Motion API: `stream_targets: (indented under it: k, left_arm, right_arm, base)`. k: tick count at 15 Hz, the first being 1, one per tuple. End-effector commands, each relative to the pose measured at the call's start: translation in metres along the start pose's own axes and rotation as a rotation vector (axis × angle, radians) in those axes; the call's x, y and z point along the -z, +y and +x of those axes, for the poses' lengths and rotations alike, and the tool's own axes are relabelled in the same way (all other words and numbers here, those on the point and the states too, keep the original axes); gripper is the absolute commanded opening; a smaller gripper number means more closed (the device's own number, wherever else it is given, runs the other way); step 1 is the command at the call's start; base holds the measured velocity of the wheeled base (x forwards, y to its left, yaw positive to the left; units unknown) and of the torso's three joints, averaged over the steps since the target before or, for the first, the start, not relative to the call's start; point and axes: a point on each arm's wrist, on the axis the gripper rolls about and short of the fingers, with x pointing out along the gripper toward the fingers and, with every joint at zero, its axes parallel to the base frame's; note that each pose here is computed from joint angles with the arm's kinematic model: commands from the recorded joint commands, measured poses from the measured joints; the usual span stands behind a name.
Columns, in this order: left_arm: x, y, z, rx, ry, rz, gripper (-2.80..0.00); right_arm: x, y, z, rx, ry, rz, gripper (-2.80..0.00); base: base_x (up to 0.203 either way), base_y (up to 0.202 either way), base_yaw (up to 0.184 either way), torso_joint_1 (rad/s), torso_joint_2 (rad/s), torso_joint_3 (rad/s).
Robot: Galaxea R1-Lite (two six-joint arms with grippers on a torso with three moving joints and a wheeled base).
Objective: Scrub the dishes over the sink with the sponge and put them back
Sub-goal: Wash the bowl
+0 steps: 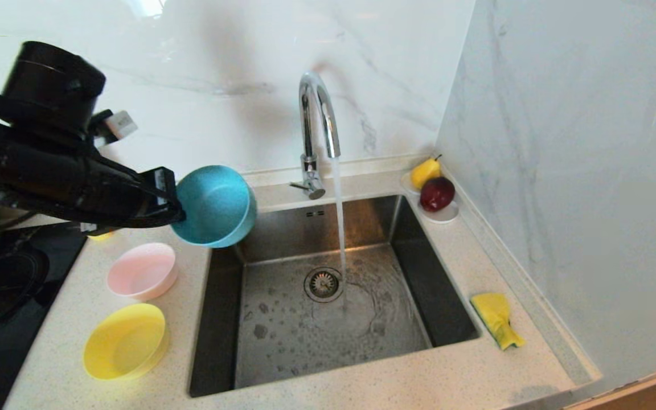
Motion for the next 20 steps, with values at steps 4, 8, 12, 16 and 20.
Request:
stream_targets:
  k: [4,8,12,16,20]
  left_arm:
    - [0.034,-0.043,0.057,-0.023,0.181,0.019,-2.8]
    - [0.054,-0.064,0.094,-0.076,0.27,-0.003,-2.8]
    - [0.054,-0.08,0.117,-0.075,0.277,-0.062,-2.8]
    - [0.055,-0.096,0.149,-0.073,0.285,-0.08,-2.8]
    - [0.056,-0.107,0.165,-0.063,0.28,-0.086,-2.8]
  right_arm:
    - [0.0,0.0,0.0,-0.001,-0.001,0.002,-2.8]
    - [0.0,0.0,0.0,-0.002,-0.001,0.002,-2.8]
    - [0.0,0.0,0.0,-0.001,-0.001,0.002,-2.8]
    - [0.0,0.0,0.0,-0.002,-0.001,0.002,-2.8]
    - [0.0,0.0,0.0,-0.002,-0.001,0.002,-2.8]
  base:
    - [0.0,0.0,0.0,0.0,0.0,0.0]
    - [0.0,0.0,0.0,0.0,0.0,0.0]
    - [0.0,0.0,0.0,0.0,0.0,0.0]
    - [0.0,0.0,0.0,0.0,0.0,0.0]
    - [0.0,0.0,0.0,0.0,0.0,0.0]
